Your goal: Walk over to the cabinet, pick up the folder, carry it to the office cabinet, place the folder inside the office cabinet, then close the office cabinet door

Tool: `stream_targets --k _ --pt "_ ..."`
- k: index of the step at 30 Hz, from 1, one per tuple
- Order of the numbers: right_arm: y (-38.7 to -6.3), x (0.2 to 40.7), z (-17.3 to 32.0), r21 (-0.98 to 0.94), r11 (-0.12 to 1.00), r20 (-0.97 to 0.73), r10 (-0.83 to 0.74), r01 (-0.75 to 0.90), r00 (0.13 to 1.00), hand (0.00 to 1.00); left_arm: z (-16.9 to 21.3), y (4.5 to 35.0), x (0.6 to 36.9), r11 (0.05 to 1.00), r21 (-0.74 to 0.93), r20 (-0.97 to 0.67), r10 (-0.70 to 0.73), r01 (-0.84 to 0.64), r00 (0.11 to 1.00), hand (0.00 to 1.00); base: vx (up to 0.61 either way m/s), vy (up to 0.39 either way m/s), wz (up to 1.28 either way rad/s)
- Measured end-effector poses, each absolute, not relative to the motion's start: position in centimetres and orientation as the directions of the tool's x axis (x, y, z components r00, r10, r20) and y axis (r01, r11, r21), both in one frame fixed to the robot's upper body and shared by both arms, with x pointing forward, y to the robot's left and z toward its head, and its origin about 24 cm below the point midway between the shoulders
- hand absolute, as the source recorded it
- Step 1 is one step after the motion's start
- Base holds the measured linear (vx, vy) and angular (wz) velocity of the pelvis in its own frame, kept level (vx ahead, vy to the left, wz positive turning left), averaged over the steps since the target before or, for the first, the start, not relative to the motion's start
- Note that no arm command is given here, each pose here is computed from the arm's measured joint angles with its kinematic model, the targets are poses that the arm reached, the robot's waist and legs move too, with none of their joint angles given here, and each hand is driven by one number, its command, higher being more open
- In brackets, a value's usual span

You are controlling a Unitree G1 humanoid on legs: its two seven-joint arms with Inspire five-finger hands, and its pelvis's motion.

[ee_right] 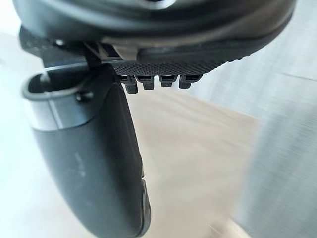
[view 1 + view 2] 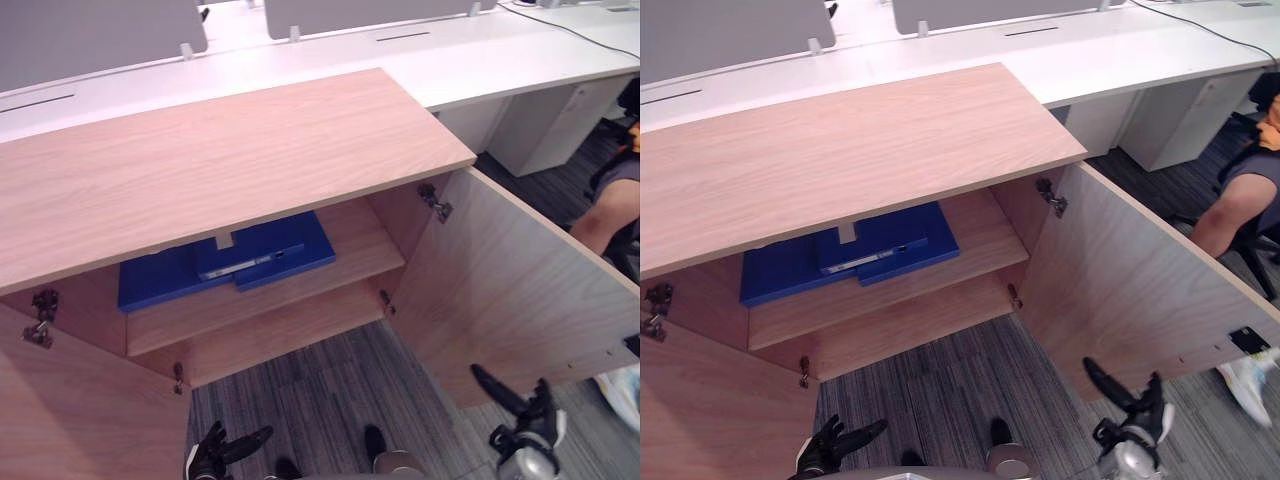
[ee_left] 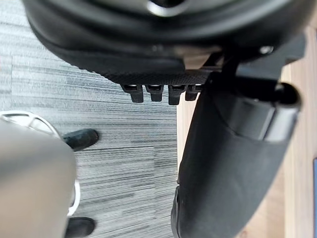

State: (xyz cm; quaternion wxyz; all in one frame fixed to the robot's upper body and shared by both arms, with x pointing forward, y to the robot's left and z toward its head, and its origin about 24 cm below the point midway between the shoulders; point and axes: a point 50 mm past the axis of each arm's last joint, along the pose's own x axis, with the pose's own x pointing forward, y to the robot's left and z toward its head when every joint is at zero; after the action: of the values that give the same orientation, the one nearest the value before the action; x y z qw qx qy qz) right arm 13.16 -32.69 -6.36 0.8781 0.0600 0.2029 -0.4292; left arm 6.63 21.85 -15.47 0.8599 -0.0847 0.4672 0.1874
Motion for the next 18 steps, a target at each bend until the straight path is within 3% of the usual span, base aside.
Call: stream_targets --k 5,8,13,18 --pt "-36.6 15.3 -2.9 -0.107 0.602 -0.284 -0.781 0.791 0.556 1.00 -15.6 21.4 6.4 0.928 0.012 -0.838 0.212 -0.372 0.503 1.00 0.07 -0.026 -0.45" --pt "-39.0 18.5 0.6 -0.160 0.634 -0.182 -0.772 0.756 0.609 1.00 -15.5 20.6 7.1 0.941 -0.012 -0.828 0.180 -0.337 0.531 1.00 0.08 -0.043 -0.54" --pt "-40.0 22.4 4.0 -0.283 0.705 -0.115 -0.698 0.650 0.707 1.00 -15.2 19.5 8.2 0.961 -0.043 -0.803 0.129 -0.272 0.582 1.00 0.03 -0.059 -0.40" --pt "-40.2 23.9 5.6 -0.338 0.729 -0.088 -0.654 0.595 0.751 1.00 -15.0 18.2 9.0 0.970 -0.078 -0.786 0.082 -0.230 0.612 1.00 0.01 -0.085 -0.08"
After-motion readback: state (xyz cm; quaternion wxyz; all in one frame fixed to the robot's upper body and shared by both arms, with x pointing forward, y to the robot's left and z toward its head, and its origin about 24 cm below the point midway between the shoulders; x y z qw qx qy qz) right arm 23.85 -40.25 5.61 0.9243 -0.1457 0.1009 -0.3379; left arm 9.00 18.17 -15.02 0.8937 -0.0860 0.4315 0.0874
